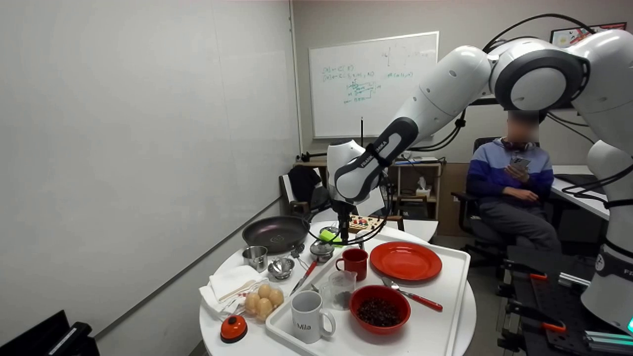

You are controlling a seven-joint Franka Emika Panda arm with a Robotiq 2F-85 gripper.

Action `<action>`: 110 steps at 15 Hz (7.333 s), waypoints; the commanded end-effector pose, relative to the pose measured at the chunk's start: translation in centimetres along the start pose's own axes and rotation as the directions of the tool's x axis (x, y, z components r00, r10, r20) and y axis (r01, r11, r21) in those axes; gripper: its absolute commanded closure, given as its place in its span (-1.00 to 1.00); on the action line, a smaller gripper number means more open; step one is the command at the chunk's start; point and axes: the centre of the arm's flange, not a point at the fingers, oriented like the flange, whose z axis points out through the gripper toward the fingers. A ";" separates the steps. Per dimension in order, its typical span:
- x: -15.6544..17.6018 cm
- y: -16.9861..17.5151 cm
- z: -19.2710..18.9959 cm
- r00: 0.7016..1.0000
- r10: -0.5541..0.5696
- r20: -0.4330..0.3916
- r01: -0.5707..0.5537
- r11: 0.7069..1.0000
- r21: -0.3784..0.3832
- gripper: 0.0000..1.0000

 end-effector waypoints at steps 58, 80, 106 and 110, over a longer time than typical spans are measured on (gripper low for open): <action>-0.2 0.7 1.9 0.998 0.000 0.059 0.002 1.000 -0.028 0.83; -3.0 13.9 -5.6 0.948 -0.297 0.117 0.292 0.955 0.061 0.83; 3.4 15.9 -12.4 0.839 -0.356 0.412 0.466 0.860 -0.206 0.82; 4.1 16.4 -11.7 0.808 -0.322 0.493 0.505 0.809 -0.299 0.82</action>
